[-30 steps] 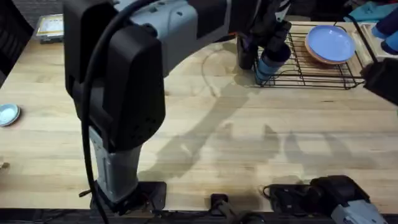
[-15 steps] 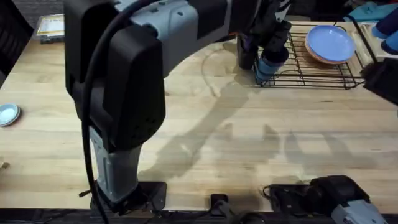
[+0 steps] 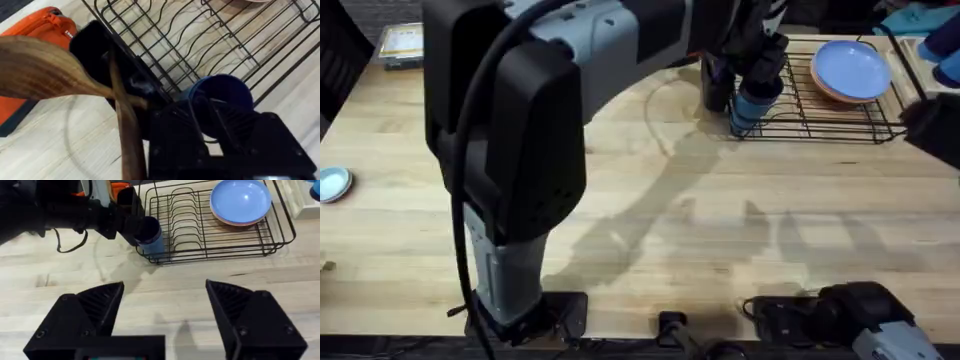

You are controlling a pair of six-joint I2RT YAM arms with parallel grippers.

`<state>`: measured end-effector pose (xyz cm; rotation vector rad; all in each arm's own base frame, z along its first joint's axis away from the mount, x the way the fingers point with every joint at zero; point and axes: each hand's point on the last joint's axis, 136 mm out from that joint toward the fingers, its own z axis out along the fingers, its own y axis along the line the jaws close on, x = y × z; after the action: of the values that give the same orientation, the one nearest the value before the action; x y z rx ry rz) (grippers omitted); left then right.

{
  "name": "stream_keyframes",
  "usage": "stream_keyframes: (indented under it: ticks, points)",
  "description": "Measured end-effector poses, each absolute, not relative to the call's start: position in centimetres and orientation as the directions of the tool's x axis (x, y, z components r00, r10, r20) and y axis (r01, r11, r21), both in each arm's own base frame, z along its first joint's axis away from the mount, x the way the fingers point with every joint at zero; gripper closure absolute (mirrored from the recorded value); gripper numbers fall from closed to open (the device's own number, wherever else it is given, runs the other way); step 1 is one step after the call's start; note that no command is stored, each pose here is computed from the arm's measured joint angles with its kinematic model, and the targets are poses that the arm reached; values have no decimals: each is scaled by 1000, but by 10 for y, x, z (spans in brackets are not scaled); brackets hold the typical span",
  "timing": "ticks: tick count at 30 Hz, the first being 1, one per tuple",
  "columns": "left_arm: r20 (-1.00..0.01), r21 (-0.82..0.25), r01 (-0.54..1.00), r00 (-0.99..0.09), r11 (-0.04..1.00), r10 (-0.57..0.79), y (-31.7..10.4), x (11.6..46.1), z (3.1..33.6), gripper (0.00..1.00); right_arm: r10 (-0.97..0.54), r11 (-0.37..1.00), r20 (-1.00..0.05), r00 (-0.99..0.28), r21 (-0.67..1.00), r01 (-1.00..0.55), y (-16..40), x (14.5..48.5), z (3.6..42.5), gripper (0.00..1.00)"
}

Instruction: Pick up the cup on the table and put them onto the rack.

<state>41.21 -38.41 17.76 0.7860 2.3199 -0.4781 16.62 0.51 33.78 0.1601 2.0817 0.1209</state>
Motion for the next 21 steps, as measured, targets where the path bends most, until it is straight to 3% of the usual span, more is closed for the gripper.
stream_keyframes:
  ticks: [16, 21]
  points:
    - [-668, -131, 642, -620, 756, 411, -384, 412, 178, 671, 164, 986, -857, -489, 153, 64, 5, 166, 338, 4]
    - [-668, -131, 642, -620, 756, 411, -384, 412, 178, 603, 164, 986, -857, -489, 153, 64, 5, 166, 338, 4]
